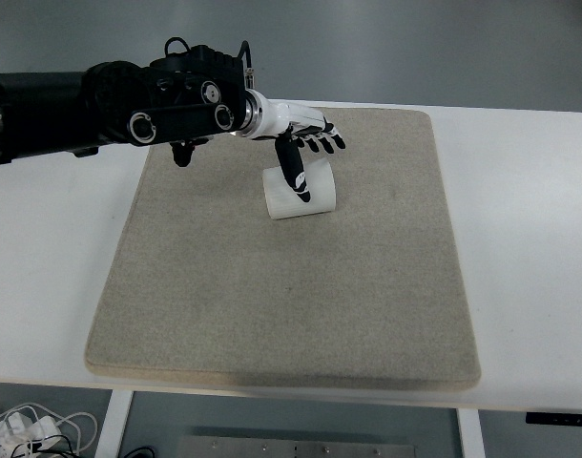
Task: Upright white cup
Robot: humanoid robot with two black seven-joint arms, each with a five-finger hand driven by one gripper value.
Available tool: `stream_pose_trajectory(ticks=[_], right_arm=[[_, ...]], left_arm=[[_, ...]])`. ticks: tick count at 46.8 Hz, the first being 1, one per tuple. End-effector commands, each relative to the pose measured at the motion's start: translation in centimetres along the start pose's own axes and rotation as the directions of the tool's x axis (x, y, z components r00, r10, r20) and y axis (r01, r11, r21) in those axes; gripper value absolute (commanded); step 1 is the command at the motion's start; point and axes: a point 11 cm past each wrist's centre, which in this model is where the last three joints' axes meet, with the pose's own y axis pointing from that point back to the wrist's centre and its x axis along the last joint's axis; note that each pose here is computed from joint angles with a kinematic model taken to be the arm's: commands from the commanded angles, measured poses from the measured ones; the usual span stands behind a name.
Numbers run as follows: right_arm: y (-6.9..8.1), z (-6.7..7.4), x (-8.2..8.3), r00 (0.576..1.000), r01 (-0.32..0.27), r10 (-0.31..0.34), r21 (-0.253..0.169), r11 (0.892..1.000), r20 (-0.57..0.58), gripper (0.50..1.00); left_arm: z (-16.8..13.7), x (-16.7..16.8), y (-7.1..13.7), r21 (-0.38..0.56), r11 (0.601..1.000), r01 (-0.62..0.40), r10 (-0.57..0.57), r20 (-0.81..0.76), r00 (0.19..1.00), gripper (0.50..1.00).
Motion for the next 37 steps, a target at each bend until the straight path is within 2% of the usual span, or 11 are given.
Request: stream_pose_trajectory(ticks=[1,17,37], right_arm=[[0.0,0.0,0.0,1.000,0.000,0.000,0.000,1.000,0.000,0.952],[0.0,0.0,0.0,1.000,0.000,0.000,0.000,1.000,0.000,0.952],[0.0,0.0,0.0,1.000,0.000,0.000,0.000,1.000,0.000,0.952]], left_arm=[[0.2,0.1,-0.2,0.024,1.000,-0.006,0.006,0.014,1.000,0.941],[-0.4,0.0,-0.3,0.087,0.996,-0.008,0.005,0.041,0.999,0.945],[-1.0,-0.5,-0.6,0.121,0.993,-0.008,0.006,0.015,1.000,0.947]])
